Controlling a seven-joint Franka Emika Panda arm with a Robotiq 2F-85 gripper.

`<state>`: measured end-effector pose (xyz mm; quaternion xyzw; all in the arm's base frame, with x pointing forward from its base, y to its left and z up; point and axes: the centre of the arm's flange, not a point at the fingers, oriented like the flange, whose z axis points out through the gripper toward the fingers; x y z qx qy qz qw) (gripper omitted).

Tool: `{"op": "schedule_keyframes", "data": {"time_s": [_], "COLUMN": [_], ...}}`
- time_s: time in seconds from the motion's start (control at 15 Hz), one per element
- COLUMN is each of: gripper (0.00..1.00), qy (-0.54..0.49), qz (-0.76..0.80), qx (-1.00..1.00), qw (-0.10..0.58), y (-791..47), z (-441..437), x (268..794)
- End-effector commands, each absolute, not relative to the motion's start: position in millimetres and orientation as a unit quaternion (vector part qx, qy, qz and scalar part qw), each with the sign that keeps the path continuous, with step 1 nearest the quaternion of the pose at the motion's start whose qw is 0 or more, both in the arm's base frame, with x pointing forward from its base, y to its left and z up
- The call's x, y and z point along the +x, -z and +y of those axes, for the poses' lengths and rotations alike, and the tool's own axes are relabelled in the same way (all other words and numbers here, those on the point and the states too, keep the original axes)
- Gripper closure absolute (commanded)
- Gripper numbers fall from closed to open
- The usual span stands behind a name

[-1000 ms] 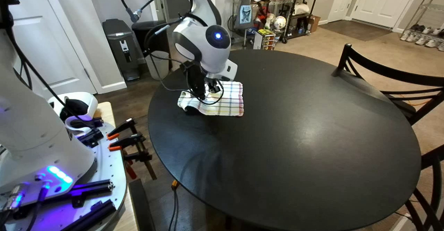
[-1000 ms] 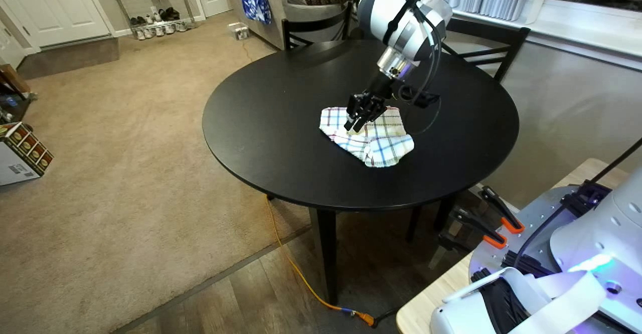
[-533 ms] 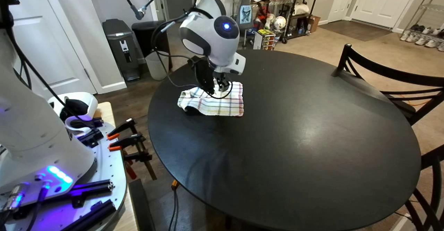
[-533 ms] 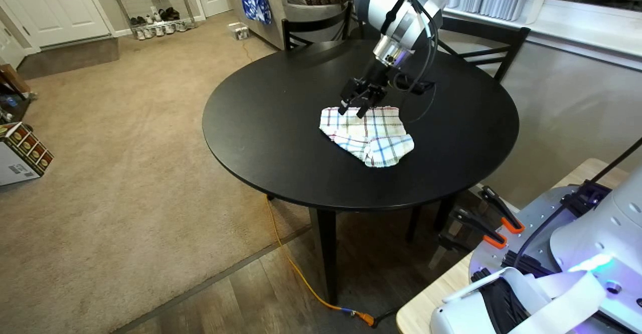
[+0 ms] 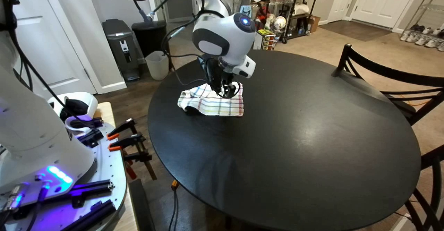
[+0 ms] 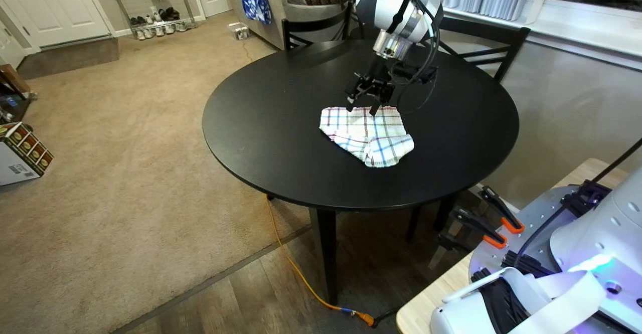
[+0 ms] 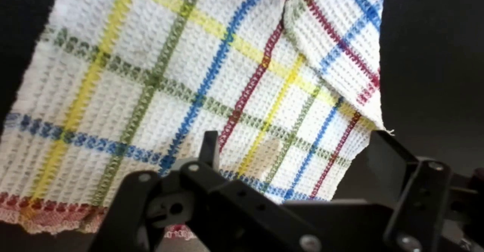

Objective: Unfold the towel fully

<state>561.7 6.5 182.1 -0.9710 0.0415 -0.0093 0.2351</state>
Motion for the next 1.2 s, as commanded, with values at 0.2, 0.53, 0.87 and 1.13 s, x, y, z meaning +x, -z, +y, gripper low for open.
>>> {"op": "schedule_keyframes", "data": {"time_s": [0.2, 0.53, 0.87, 1.13], "gripper": [0.00, 0.00, 0.00, 0.00], "qy": [-0.041, -0.046, -0.043, -0.005], "qz": [0.088, 0.074, 0.048, 0.014], "qx": [-0.965, -0.964, -0.970, -0.980], "qw": [0.245, 0.250, 0.236, 0.198], "y": [-200, -186, -160, -155], "z": [0, 14, 33, 38], "x": [575, 569, 564, 564]}}
